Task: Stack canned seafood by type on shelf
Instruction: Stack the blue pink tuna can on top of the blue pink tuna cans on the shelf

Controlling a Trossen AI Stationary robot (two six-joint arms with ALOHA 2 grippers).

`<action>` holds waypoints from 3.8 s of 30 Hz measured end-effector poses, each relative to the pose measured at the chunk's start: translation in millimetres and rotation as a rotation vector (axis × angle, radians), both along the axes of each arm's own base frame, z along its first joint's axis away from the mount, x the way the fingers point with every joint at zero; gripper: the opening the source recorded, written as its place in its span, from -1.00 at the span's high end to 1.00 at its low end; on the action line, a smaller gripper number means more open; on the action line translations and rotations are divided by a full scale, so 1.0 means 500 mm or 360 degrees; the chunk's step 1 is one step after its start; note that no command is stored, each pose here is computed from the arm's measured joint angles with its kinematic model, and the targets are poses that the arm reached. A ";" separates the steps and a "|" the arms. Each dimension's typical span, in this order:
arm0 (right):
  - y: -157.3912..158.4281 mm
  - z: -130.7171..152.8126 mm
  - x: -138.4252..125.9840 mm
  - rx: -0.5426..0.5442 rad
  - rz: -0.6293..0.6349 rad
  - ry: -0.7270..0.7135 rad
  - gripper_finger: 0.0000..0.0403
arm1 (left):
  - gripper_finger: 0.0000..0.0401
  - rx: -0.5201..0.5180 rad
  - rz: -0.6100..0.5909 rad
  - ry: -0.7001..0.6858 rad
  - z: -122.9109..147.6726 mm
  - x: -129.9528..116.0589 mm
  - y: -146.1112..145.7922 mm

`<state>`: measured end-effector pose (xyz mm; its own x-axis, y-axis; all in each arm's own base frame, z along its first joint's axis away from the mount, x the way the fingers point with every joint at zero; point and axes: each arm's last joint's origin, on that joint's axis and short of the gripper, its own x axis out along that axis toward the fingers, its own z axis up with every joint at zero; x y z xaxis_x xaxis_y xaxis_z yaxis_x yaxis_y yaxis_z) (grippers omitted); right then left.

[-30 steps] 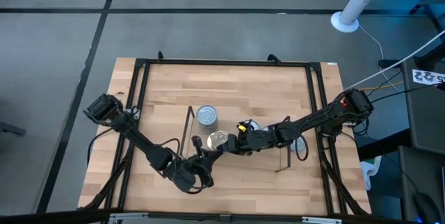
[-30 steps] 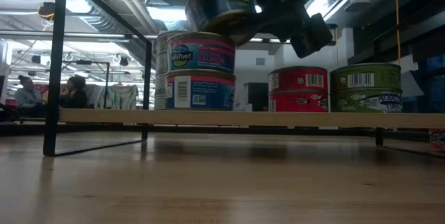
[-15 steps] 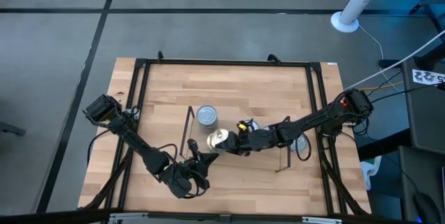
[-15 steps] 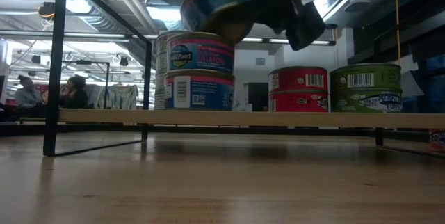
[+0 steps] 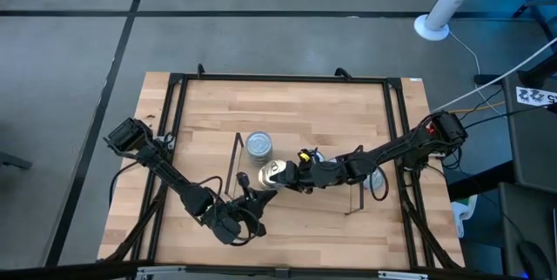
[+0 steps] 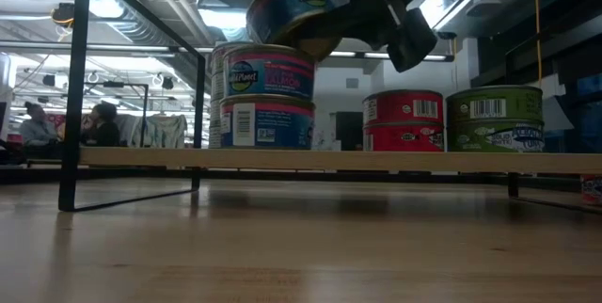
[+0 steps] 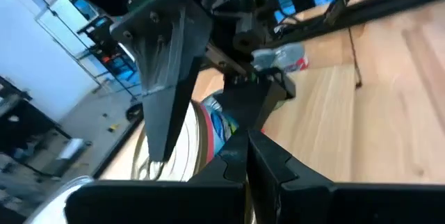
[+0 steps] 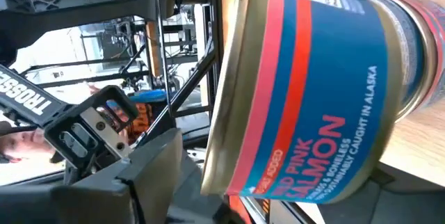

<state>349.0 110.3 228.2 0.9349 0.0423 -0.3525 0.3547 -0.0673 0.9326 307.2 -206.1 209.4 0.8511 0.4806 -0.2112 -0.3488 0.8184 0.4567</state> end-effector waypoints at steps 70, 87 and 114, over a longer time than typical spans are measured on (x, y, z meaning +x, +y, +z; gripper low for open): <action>0.002 -0.001 0.000 0.0082 0.0016 0.0022 -0.40 | 0.99 0.0406 -0.0052 0.0225 -0.002 -0.005 -0.001; -0.001 -0.003 -0.001 0.0061 -0.0055 0.0029 -0.40 | 0.99 -0.0090 -0.0043 -0.0008 0.003 0.032 0.034; 0.003 0.000 0.000 0.0107 0.0041 0.0011 -0.40 | 0.99 0.0554 0.0097 0.0321 -0.024 -0.005 0.013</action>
<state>349.1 111.8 228.1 0.9307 0.0902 -0.3546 0.3636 -0.1204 0.9237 304.8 -199.7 197.2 0.7768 0.6014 -0.1867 -0.2674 0.5834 0.7669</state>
